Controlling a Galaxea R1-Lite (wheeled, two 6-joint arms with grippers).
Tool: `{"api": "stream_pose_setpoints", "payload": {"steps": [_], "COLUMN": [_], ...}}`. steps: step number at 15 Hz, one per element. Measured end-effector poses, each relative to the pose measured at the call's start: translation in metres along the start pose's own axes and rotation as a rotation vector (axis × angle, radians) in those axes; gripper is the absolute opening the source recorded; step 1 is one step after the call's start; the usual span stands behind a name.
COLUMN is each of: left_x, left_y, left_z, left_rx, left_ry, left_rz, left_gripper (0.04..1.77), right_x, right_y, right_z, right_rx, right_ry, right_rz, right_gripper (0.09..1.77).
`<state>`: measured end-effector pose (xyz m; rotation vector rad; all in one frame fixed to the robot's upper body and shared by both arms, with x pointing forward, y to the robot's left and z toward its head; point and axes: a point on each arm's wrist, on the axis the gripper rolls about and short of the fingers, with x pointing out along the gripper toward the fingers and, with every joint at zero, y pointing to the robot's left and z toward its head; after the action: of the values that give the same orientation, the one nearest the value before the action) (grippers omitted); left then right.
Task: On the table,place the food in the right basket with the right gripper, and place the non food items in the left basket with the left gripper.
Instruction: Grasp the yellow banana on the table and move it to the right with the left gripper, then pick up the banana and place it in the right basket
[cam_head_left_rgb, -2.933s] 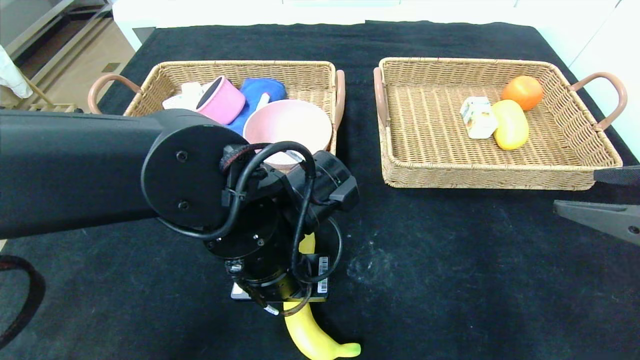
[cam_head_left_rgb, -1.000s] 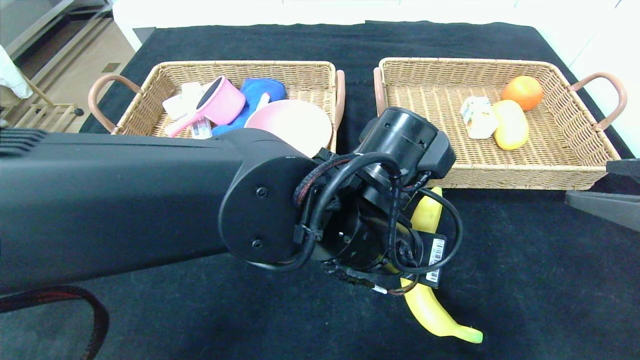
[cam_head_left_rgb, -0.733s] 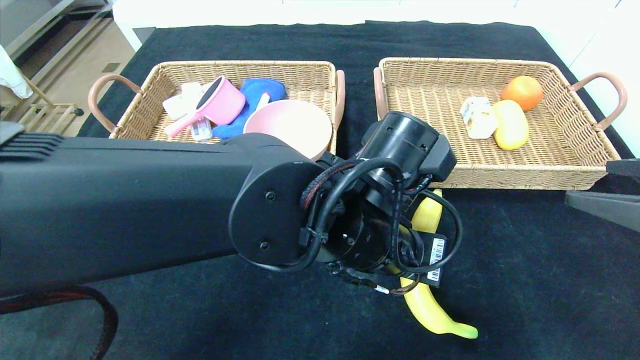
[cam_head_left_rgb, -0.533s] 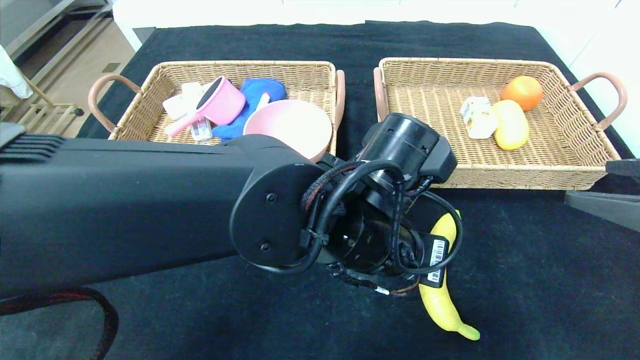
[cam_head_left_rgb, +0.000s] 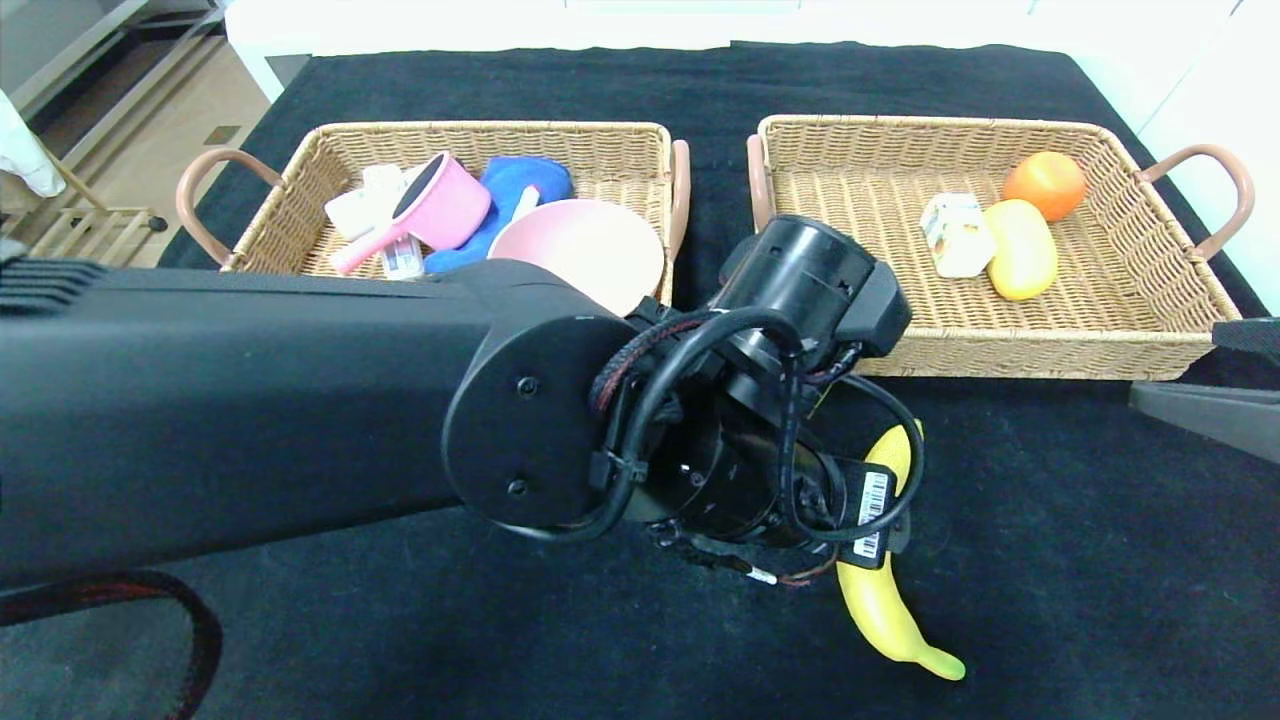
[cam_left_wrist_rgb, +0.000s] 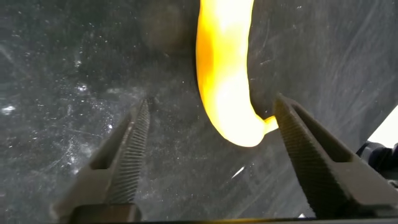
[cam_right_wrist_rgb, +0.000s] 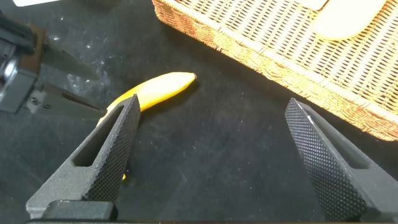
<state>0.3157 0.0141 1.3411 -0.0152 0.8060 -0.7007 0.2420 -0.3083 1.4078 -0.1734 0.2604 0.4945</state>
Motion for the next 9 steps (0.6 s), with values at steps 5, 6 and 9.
{"api": "stream_pose_setpoints", "payload": {"steps": [5, 6, 9], "left_x": [-0.032, -0.042, -0.073], "left_y": [0.001, 0.002, 0.011], "left_z": [0.008, 0.010, 0.016], "left_rx": [-0.006, -0.007, -0.018], "left_ry": [-0.058, -0.075, -0.113], "left_rz": [-0.015, -0.019, -0.014], "left_gripper": [1.59, 1.61, 1.64], "right_x": [0.000, 0.001, 0.001], "right_y": [0.000, 0.000, 0.000], "right_z": [0.000, -0.001, -0.001], "right_rx": [0.001, 0.001, 0.001], "right_ry": [0.003, 0.005, 0.006], "right_rz": [-0.003, -0.003, -0.003], "right_gripper": [1.71, 1.71, 1.71]}}
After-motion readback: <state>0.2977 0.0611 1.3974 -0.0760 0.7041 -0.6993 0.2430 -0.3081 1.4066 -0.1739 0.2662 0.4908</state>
